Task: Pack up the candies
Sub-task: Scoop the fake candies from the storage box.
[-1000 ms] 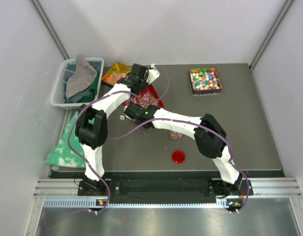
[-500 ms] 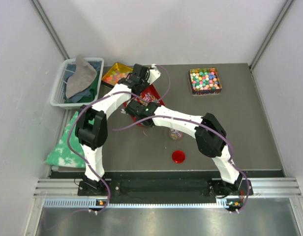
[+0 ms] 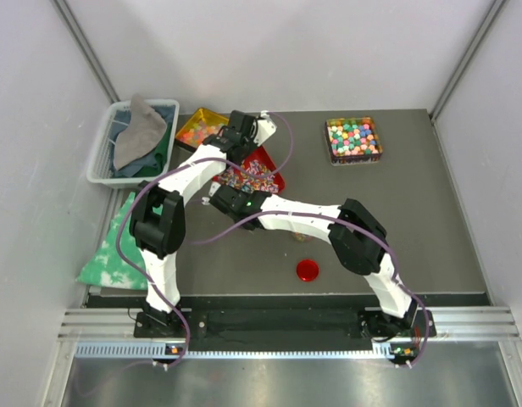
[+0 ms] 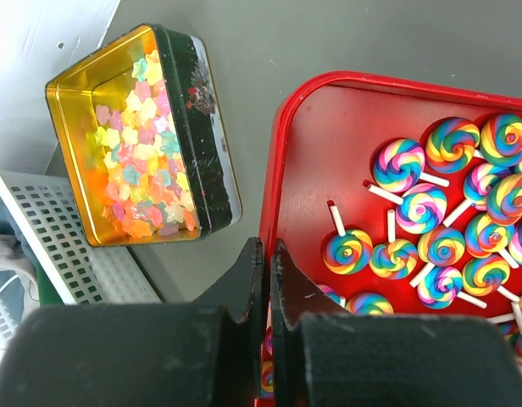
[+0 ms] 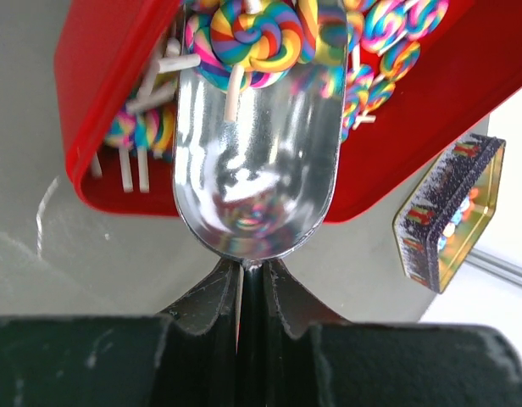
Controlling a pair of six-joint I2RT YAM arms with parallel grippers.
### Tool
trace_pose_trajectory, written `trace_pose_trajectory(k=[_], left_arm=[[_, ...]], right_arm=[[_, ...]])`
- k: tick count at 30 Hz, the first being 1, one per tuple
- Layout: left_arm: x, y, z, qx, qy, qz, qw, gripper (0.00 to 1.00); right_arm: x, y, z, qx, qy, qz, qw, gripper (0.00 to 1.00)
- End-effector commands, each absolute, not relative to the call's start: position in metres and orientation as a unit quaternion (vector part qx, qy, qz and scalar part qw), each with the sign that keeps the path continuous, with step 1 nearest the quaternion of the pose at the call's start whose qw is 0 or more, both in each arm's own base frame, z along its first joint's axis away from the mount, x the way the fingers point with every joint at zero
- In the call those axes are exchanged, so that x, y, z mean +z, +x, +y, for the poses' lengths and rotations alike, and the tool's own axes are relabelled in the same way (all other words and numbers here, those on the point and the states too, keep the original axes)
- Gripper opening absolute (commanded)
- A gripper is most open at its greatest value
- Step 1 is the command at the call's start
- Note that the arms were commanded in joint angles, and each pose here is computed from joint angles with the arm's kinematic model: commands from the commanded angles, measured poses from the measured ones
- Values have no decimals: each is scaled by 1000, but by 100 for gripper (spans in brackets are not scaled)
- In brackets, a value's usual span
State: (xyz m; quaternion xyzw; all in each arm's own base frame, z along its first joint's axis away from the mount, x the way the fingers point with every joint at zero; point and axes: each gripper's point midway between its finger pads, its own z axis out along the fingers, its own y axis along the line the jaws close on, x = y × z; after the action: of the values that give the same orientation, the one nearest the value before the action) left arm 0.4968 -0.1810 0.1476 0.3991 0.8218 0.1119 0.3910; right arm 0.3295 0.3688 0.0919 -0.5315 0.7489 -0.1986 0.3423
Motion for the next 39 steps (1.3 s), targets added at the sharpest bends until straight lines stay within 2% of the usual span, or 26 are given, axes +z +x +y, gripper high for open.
trace_pose_trajectory(k=[1, 7, 21, 28, 39], left_arm=[[183, 483, -243, 13, 375, 806, 458, 0], [181, 481, -244, 12, 376, 808, 454, 0], [176, 477, -245, 6, 380, 810, 447, 0], [171, 478, -239, 15, 379, 812, 444, 0], [162, 481, -238, 14, 375, 817, 438, 0]], right_arm=[[64, 316, 434, -91, -551, 746, 363, 0], [54, 327, 433, -121, -534, 749, 373, 0], [74, 344, 446, -99, -481, 761, 424, 0], [118, 346, 416, -80, -451, 769, 446, 0], [129, 357, 374, -104, -434, 779, 440, 0]])
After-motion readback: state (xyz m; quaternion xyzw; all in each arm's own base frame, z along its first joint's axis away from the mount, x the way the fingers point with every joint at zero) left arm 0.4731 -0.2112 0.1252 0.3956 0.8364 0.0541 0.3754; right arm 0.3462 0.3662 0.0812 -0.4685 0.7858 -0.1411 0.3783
